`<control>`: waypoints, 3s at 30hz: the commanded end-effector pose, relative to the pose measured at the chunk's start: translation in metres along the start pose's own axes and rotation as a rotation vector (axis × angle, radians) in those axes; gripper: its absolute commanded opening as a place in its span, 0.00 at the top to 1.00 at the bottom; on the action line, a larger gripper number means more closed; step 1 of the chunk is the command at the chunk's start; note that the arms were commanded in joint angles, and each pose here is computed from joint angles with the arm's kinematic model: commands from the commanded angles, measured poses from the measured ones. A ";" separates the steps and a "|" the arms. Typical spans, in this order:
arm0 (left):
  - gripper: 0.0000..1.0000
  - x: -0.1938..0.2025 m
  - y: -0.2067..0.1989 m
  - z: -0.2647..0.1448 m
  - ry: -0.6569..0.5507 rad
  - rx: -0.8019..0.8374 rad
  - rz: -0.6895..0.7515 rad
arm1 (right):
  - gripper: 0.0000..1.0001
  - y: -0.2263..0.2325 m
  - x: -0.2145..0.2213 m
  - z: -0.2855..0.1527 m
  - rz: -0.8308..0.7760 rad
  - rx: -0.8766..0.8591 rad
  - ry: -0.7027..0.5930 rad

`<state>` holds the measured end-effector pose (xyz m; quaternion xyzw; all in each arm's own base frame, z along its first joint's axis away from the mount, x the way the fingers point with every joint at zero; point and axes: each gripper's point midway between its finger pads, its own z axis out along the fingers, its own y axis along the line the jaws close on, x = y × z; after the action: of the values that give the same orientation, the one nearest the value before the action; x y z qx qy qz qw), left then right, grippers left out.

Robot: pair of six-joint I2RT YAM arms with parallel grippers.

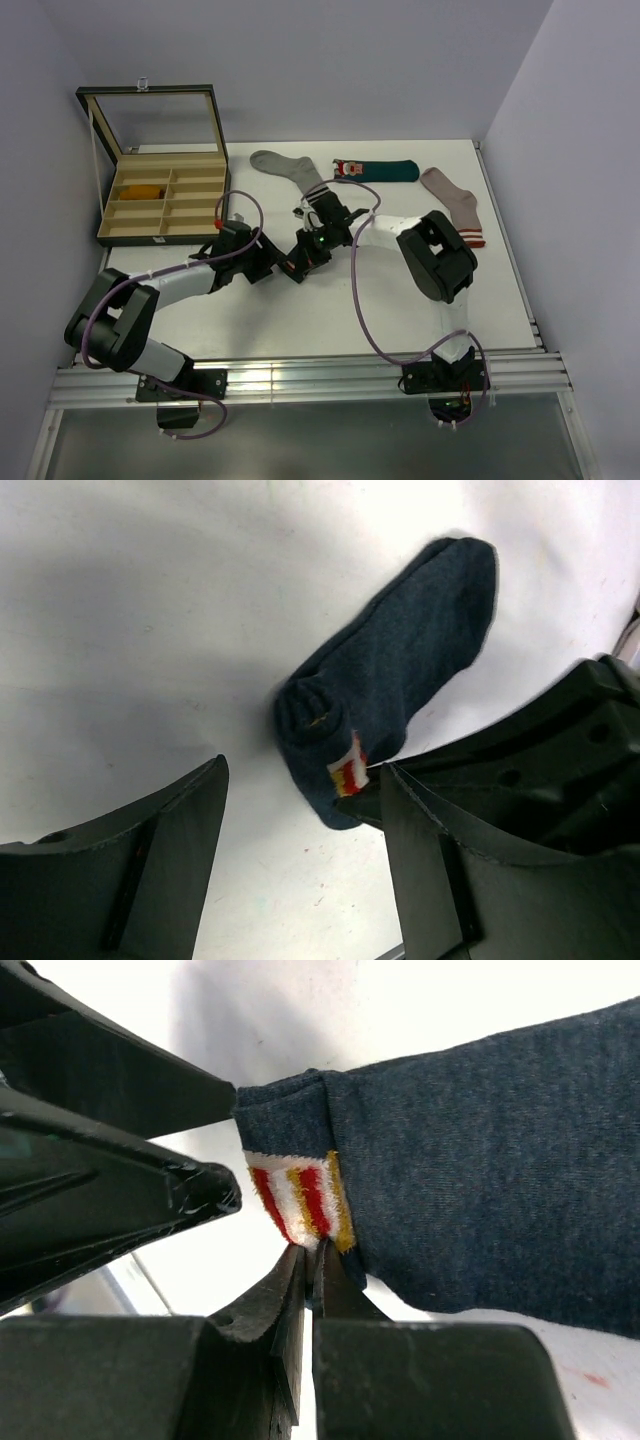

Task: Roll the socks
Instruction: Roll the sock at the center of the board.

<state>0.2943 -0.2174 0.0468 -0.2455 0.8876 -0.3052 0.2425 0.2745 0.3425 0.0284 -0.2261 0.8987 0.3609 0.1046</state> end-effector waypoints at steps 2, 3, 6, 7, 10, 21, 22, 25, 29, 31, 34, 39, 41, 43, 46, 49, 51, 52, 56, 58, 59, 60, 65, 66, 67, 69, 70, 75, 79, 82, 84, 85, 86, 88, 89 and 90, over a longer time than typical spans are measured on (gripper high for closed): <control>0.34 -0.006 -0.020 0.002 -0.021 0.081 0.015 | 0.99 -0.021 0.033 0.003 0.189 -0.037 0.127; 0.34 -0.005 -0.019 0.003 -0.018 0.077 0.015 | 0.98 -0.026 0.033 0.004 0.206 -0.041 0.128; 0.36 -0.002 -0.016 0.006 -0.005 0.077 0.012 | 0.97 -0.036 0.030 0.002 0.242 -0.035 0.122; 0.36 0.000 -0.014 0.008 0.002 0.072 0.011 | 0.97 -0.038 0.028 0.003 0.248 -0.037 0.120; 0.38 0.006 -0.012 0.013 0.022 0.063 0.017 | 0.96 -0.043 0.026 0.005 0.265 -0.035 0.128; 0.41 0.017 -0.009 0.023 0.028 0.029 0.030 | 0.95 -0.048 0.026 0.011 0.278 -0.026 0.143; 0.42 0.015 -0.004 0.025 0.013 0.002 0.012 | 0.95 -0.048 0.026 0.012 0.277 -0.026 0.142; 0.47 0.015 0.010 0.027 0.002 -0.065 -0.029 | 0.94 -0.048 0.027 0.012 0.280 -0.030 0.141; 0.49 0.012 0.019 0.029 -0.022 -0.097 -0.074 | 0.94 -0.049 0.029 0.013 0.281 -0.029 0.141; 0.49 0.010 0.019 0.030 -0.030 -0.094 -0.092 | 0.94 -0.049 0.032 0.013 0.285 -0.030 0.144; 0.50 0.010 0.021 0.032 -0.030 -0.095 -0.105 | 0.94 -0.049 0.034 0.014 0.295 -0.036 0.143; 0.56 0.017 0.037 0.042 0.005 -0.163 -0.105 | 0.92 -0.047 0.037 0.014 0.314 -0.044 0.125; 0.64 0.021 0.042 0.047 0.029 -0.186 -0.093 | 0.91 -0.047 0.038 0.010 0.311 -0.032 0.105; 0.72 0.025 0.042 0.049 0.059 -0.198 -0.078 | 0.88 -0.049 0.035 0.007 0.297 0.005 0.072; 0.76 0.022 0.033 0.056 0.070 -0.204 -0.032 | 0.80 -0.047 0.027 -0.002 0.250 0.057 0.004; 0.83 0.023 0.031 0.055 0.080 -0.247 0.022 | 0.73 -0.049 0.012 -0.016 0.169 0.159 -0.107; 0.86 0.027 0.033 0.053 0.098 -0.275 0.058 | 0.68 -0.041 0.005 -0.027 0.087 0.218 -0.177; 0.86 0.024 0.028 0.053 0.095 -0.271 0.066 | 0.66 -0.041 0.002 -0.032 0.066 0.263 -0.208; 0.89 0.024 0.030 0.051 0.121 -0.300 0.109 | 0.61 -0.039 -0.010 -0.056 -0.070 0.484 -0.383; 0.89 0.024 0.029 0.052 0.128 -0.309 0.120 | 0.59 -0.028 -0.016 -0.066 -0.124 0.488 -0.474; 0.89 0.025 0.028 0.052 0.134 -0.306 0.122 | 0.58 -0.020 -0.017 -0.068 -0.166 0.492 -0.502; 0.89 0.025 0.027 0.053 0.140 -0.306 0.126 | 0.58 -0.011 -0.024 -0.072 -0.193 0.476 -0.546; 0.89 0.028 0.027 0.055 0.167 -0.310 0.134 | 0.55 0.007 -0.023 -0.068 -0.336 0.469 -0.587; 0.89 0.029 0.029 0.056 0.172 -0.313 0.138 | 0.55 0.010 -0.021 -0.062 -0.367 0.473 -0.577; 0.89 0.029 0.028 0.056 0.174 -0.313 0.138 | 0.54 0.012 -0.021 -0.060 -0.372 0.477 -0.582; 0.90 0.029 0.026 0.057 0.179 -0.308 0.141 | 0.54 0.016 -0.023 -0.057 -0.414 0.493 -0.593; 0.90 0.029 0.026 0.056 0.183 -0.310 0.147 | 0.54 0.020 -0.022 -0.052 -0.443 0.497 -0.587; 0.90 0.029 0.022 0.058 0.198 -0.305 0.163 | 0.53 0.025 -0.023 -0.036 -0.503 0.539 -0.570; 0.90 0.031 0.022 0.059 0.212 -0.301 0.171 | 0.53 0.012 -0.017 -0.024 -0.525 0.614 -0.535; 0.89 0.031 0.021 0.059 0.218 -0.301 0.181 | 0.53 0.002 -0.012 -0.020 -0.522 0.663 -0.521; 0.89 0.030 0.021 0.060 0.221 -0.301 0.183 | 0.53 -0.002 -0.012 -0.024 -0.517 0.702 -0.538; 0.90 0.031 0.021 0.060 0.224 -0.300 0.187 | 0.53 0.000 -0.012 -0.026 -0.523 0.699 -0.543; 0.90 0.032 0.021 0.060 0.228 -0.300 0.190 | 0.53 0.002 -0.013 -0.028 -0.523 0.697 -0.546; 0.90 0.032 0.021 0.061 0.232 -0.304 0.195 | 0.51 0.011 -0.017 -0.033 -0.525 0.673 -0.561; 0.90 0.032 0.020 0.061 0.233 -0.302 0.197 | 0.51 0.014 -0.017 -0.035 -0.530 0.665 -0.560; 0.90 0.032 0.020 0.061 0.235 -0.301 0.199 | 0.50 0.018 -0.019 -0.037 -0.534 0.656 -0.567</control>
<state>0.3265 -0.2751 0.0235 -0.1655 0.9382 -0.2494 0.1737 0.2713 0.3272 0.0372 -0.3131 0.8286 0.0625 0.4600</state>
